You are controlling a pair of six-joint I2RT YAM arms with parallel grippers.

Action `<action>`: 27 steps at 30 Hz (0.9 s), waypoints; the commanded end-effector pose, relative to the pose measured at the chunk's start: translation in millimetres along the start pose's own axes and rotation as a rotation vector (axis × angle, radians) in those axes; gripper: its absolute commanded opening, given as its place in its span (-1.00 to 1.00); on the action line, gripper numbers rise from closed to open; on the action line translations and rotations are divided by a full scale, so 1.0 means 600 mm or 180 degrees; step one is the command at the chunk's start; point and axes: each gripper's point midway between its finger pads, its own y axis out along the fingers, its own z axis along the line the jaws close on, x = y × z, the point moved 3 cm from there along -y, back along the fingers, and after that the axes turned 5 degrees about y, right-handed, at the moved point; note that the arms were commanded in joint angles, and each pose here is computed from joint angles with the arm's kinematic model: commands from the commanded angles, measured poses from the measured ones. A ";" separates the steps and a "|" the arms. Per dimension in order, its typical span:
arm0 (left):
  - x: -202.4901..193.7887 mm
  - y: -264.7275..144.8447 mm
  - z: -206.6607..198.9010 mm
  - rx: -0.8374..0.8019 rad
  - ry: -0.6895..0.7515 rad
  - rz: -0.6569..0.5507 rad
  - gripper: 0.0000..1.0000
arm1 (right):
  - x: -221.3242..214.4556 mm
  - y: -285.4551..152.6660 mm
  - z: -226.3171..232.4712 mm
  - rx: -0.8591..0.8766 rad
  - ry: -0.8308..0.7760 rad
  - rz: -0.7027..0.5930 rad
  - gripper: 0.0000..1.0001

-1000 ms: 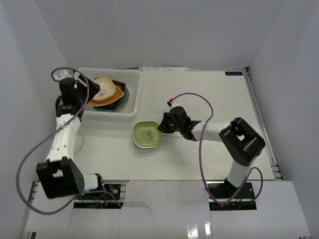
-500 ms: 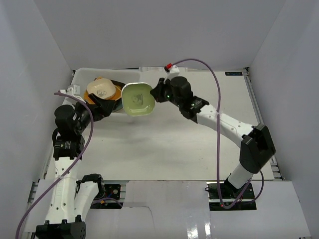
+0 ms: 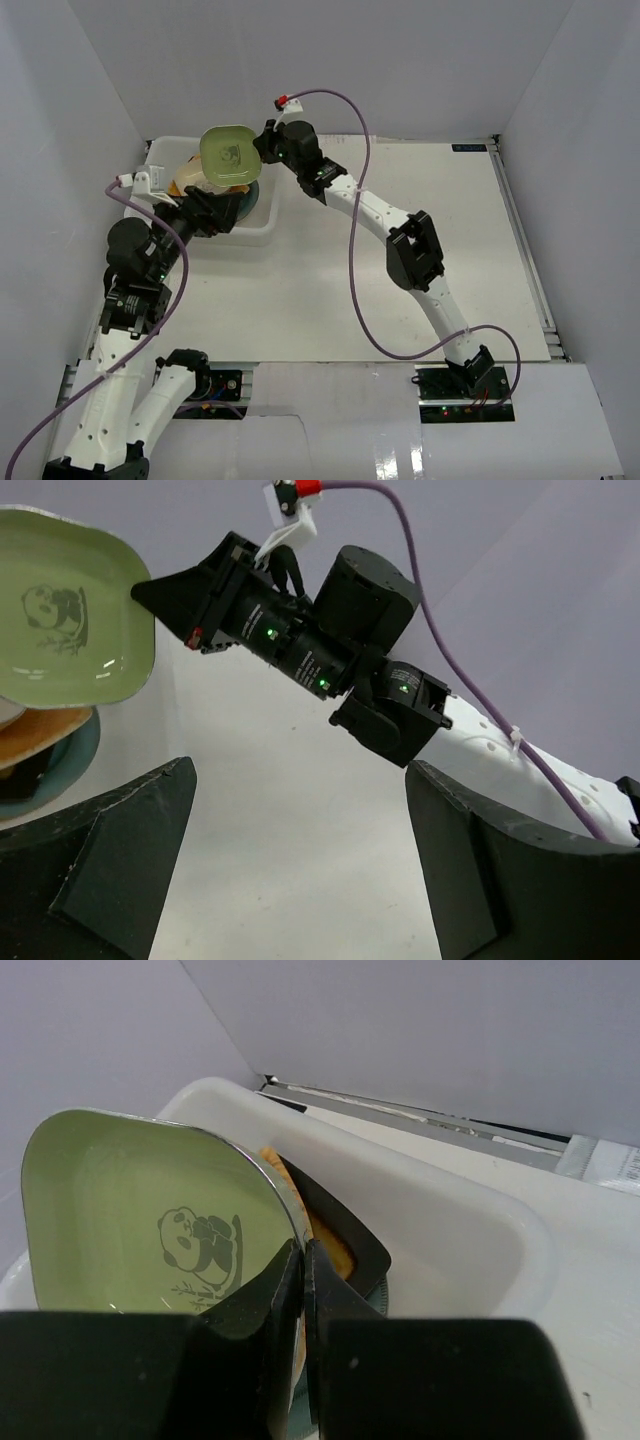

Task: Place the plates into the plastic bin on the countertop

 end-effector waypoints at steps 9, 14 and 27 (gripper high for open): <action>-0.079 0.017 0.063 0.0528 0.0076 0.0268 0.94 | 0.005 0.062 0.090 0.0213 0.0136 -0.1231 -0.85; -0.081 0.019 0.067 0.0564 0.0057 0.0235 0.94 | -0.025 0.074 0.069 0.0077 0.0188 -0.1246 -0.85; -0.102 0.024 0.132 0.1332 -0.0134 0.0231 0.96 | 0.042 0.020 0.114 0.0380 0.0171 -0.1134 0.55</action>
